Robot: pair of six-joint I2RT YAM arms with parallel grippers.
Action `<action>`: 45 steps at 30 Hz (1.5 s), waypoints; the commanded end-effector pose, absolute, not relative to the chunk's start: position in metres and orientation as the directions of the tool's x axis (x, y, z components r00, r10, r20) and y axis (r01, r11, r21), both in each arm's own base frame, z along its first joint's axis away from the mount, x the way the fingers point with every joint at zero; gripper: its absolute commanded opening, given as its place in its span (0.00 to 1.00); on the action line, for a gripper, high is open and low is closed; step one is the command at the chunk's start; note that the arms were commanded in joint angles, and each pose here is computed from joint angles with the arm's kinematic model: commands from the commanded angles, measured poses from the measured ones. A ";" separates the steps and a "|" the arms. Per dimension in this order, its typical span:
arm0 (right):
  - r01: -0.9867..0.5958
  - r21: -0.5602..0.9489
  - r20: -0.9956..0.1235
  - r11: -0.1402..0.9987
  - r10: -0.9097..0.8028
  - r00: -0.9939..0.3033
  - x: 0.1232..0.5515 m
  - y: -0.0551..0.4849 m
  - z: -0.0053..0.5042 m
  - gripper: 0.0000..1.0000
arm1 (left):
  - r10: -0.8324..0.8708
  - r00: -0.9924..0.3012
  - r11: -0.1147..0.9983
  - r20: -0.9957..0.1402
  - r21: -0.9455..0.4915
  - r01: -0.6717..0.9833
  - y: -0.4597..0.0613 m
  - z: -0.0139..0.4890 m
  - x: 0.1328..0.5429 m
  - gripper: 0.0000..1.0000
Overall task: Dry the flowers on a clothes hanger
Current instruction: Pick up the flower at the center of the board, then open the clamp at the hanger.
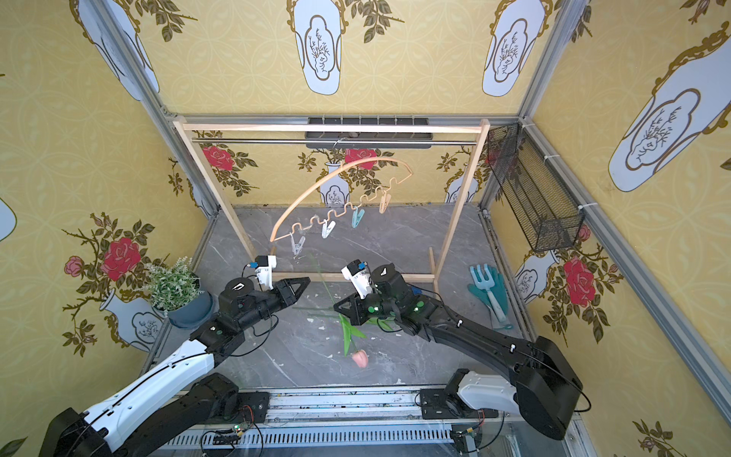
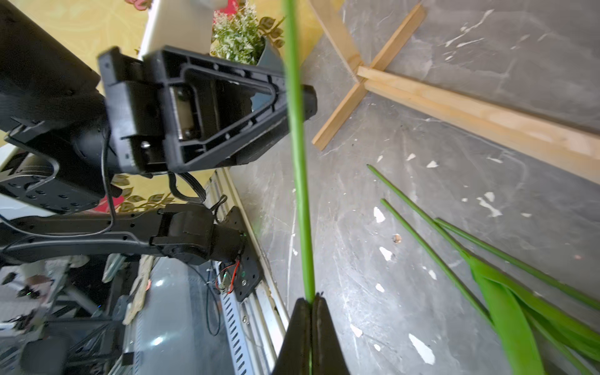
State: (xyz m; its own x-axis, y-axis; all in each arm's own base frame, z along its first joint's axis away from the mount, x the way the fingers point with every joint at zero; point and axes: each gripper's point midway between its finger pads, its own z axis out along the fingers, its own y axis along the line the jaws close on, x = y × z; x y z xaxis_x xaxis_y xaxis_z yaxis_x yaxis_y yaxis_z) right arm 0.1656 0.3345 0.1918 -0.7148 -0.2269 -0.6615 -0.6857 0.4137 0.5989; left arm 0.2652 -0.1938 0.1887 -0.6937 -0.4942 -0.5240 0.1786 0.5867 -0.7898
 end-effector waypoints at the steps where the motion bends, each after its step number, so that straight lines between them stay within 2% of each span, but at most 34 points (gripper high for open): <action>1: -0.635 0.540 -0.661 0.552 -0.188 -0.727 0.181 0.314 0.177 0.00 | -0.534 -0.688 0.667 -0.491 -0.745 0.014 -0.165 0.152 0.268 0.31; 5: -0.572 0.497 -0.662 0.653 -0.141 -0.736 0.191 0.290 0.168 0.00 | -0.566 -0.663 0.703 -0.490 -0.707 -0.079 -0.137 0.139 0.275 0.28; 8: -0.492 0.459 -0.672 0.740 -0.073 -0.737 0.207 0.266 0.170 0.00 | -0.573 -0.635 0.712 -0.518 -0.698 -0.074 -0.125 0.151 0.288 0.28; 13: -0.353 0.415 -0.728 0.839 0.072 -0.682 0.242 0.221 0.201 0.00 | -0.533 -0.605 0.751 -0.592 -0.660 -0.017 -0.118 0.184 0.315 0.28; 20: -0.213 0.403 -0.772 0.890 0.206 -0.601 0.279 0.176 0.238 0.00 | -0.459 -0.603 0.763 -0.653 -0.637 0.110 -0.136 0.224 0.349 0.29; 34: -0.312 0.413 -0.837 0.856 0.221 -0.501 0.362 0.161 0.319 0.00 | -0.334 -0.579 0.746 -0.744 -0.584 0.320 -0.170 0.276 0.388 0.30; 45: -0.431 0.407 -0.861 0.805 0.180 -0.476 0.376 0.184 0.339 0.00 | -0.210 -0.571 0.676 -0.794 -0.539 0.502 -0.197 0.288 0.387 0.32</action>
State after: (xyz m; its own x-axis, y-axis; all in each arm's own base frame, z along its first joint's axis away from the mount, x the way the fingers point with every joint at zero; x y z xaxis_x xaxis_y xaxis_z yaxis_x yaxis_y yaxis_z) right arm 0.3746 0.1749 0.3217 -0.5228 0.1882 -0.8314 -0.3623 0.8338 0.4165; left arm 0.3879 -0.1876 0.2796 -0.5991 -0.2578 -0.7581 0.4171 0.7077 -0.5702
